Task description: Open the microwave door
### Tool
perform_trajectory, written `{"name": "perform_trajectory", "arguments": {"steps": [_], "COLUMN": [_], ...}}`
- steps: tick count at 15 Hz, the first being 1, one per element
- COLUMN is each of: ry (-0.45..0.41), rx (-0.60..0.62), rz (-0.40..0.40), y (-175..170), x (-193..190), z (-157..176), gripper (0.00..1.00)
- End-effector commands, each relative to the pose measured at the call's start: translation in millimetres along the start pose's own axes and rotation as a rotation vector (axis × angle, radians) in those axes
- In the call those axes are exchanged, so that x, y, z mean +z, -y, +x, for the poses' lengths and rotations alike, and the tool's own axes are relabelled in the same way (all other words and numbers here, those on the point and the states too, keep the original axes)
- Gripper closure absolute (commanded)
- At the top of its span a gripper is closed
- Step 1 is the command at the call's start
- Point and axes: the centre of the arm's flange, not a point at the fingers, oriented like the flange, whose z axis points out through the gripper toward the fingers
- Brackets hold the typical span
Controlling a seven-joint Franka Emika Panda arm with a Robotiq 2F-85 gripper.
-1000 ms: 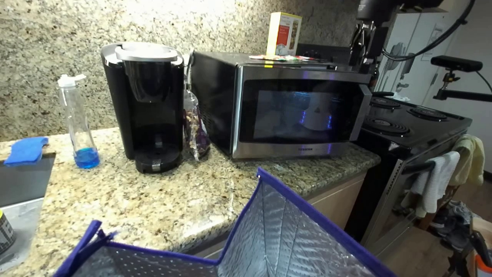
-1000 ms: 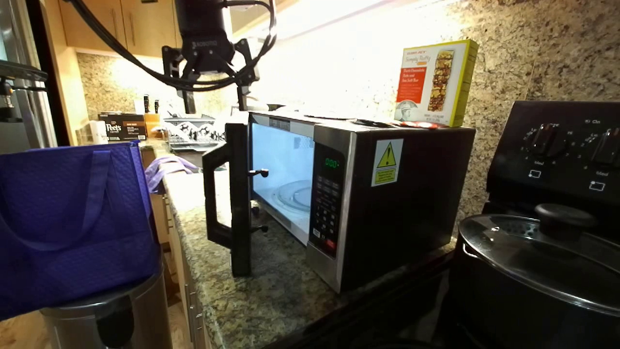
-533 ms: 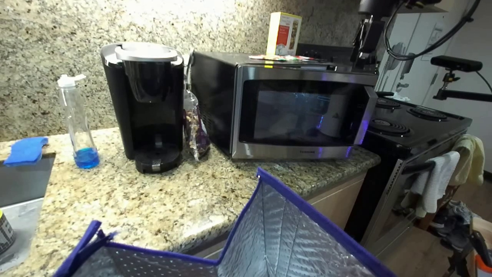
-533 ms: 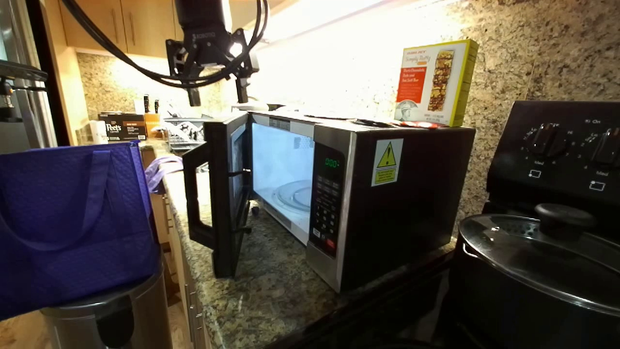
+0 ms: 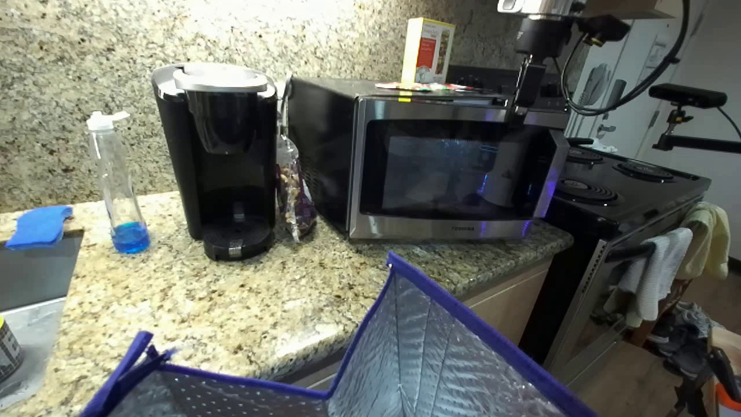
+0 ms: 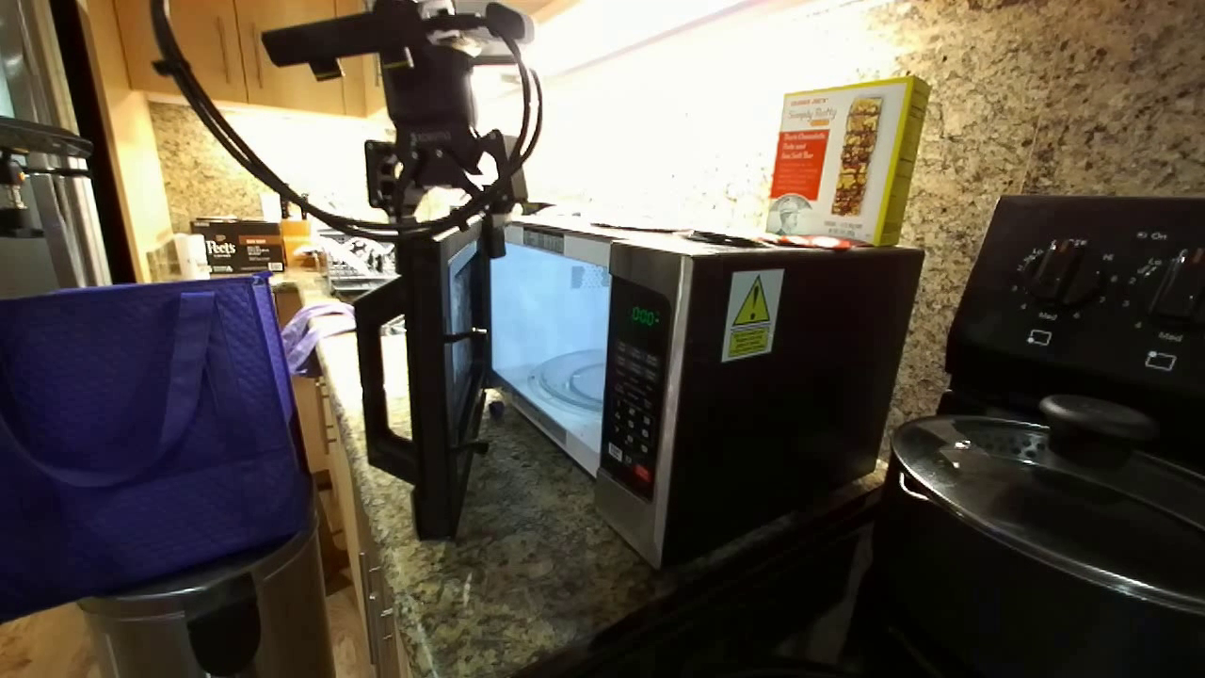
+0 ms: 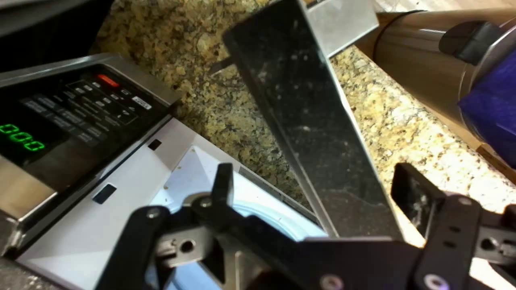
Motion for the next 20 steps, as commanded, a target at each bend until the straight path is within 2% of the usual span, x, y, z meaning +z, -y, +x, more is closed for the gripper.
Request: {"name": "perform_trajectory", "arguments": {"steps": [1,5,9,12,16,20], "ry": [0.019,0.029,0.074,0.1,0.124,0.111], "rx": [0.015,-0.068,-0.133,-0.203,-0.377,-0.516], "rz": [0.071,0.143,0.139,0.17,0.286,0.418], "y": [2,30,64,81,98,110], "x": [12,0,-22,-33,-34,-39], "z": [14,12,11,5,0,-1], "gripper": [0.0,0.0,0.0,0.0,0.0,0.0]}}
